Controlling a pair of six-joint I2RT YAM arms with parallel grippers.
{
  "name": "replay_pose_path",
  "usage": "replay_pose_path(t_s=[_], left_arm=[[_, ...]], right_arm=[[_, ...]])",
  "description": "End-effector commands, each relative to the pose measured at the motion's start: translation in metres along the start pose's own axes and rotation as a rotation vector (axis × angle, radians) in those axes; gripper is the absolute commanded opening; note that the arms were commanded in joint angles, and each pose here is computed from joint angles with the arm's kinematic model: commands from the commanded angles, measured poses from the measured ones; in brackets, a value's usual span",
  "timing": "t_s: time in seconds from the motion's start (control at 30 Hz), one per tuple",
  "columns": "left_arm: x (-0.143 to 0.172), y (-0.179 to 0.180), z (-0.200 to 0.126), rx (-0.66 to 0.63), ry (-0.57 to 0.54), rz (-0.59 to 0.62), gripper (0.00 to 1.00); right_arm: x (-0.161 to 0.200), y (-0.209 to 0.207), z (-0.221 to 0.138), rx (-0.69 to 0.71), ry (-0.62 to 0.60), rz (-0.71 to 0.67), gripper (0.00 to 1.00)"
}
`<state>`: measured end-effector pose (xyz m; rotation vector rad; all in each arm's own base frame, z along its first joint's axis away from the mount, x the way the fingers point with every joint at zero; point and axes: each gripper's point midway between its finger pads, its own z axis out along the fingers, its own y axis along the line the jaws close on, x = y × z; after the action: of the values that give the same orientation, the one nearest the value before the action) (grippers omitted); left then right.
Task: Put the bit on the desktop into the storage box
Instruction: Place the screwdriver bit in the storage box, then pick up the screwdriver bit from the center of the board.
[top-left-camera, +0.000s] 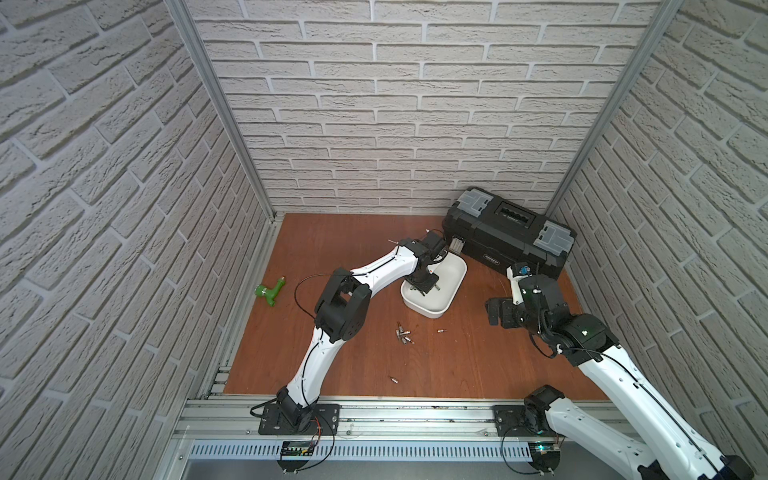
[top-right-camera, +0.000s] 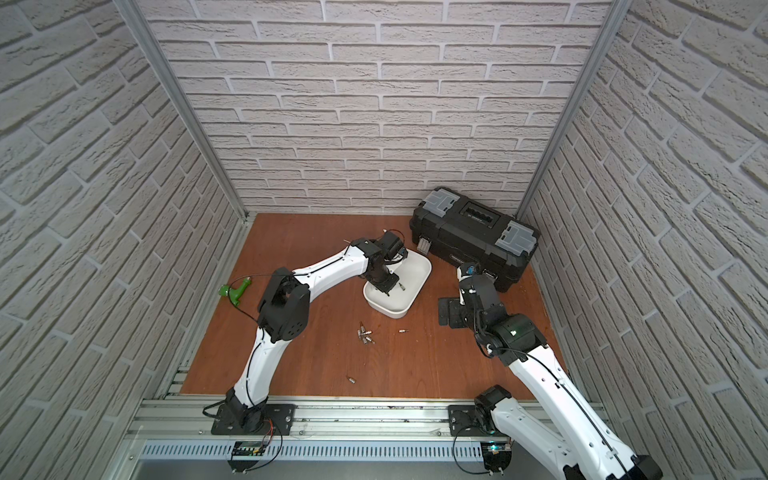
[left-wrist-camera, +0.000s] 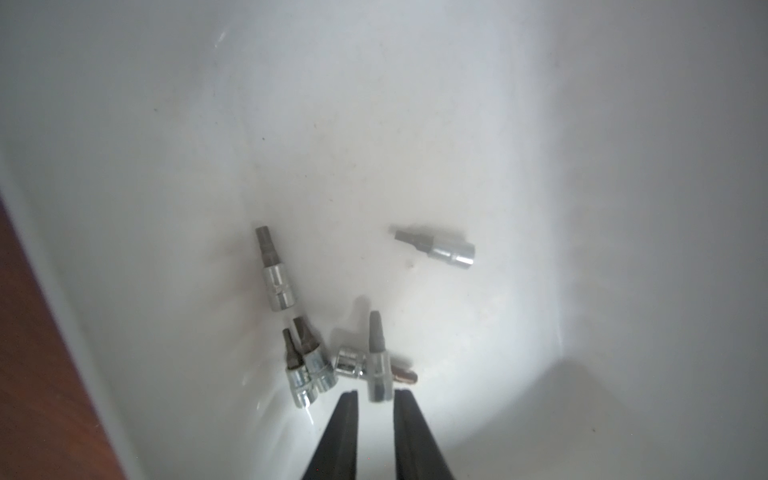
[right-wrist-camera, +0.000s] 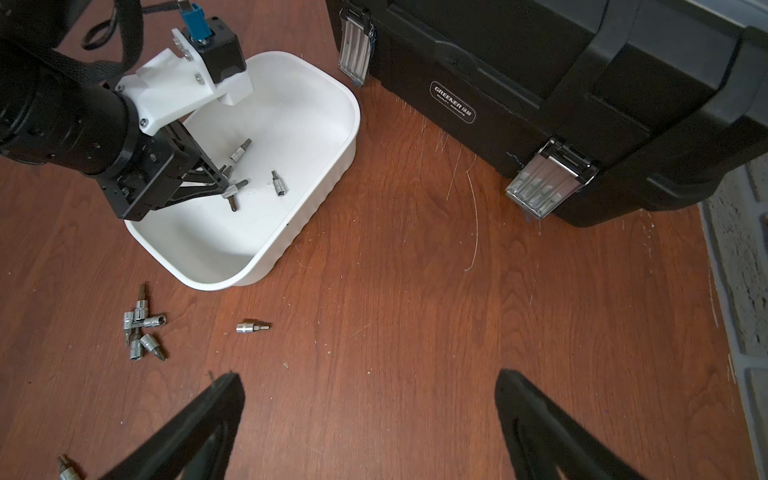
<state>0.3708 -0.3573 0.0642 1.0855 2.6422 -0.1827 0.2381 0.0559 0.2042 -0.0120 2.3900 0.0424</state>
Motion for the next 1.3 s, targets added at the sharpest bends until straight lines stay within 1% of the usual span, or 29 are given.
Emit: replay_pose_path(t_s=[0.0,0.23,0.67,1.03,1.27], left_arm=[[-0.004,0.002,-0.001,0.008,-0.003,0.001,0.23],[-0.006,0.001,-0.008,0.004,-0.016,0.002,0.33],[-0.013,-0.004,-0.036,0.0,-0.061,0.014,0.56],[-0.015,-0.004,-0.072,-0.018,-0.129,0.015,0.7],[-0.005,0.002,-0.093,-0.051,-0.16,-0.004,0.76]], right_arm=[[-0.001,-0.004,0.002,0.018,-0.009,0.003,0.99],[0.0,-0.004,0.002,0.018,-0.009,0.003,0.99],[-0.001,-0.004,-0.001,0.016,-0.013,0.0,0.99],[-0.003,-0.003,-0.003,0.008,-0.016,-0.001,0.99],[-0.004,-0.001,-0.003,0.0,-0.015,0.0,0.99]])
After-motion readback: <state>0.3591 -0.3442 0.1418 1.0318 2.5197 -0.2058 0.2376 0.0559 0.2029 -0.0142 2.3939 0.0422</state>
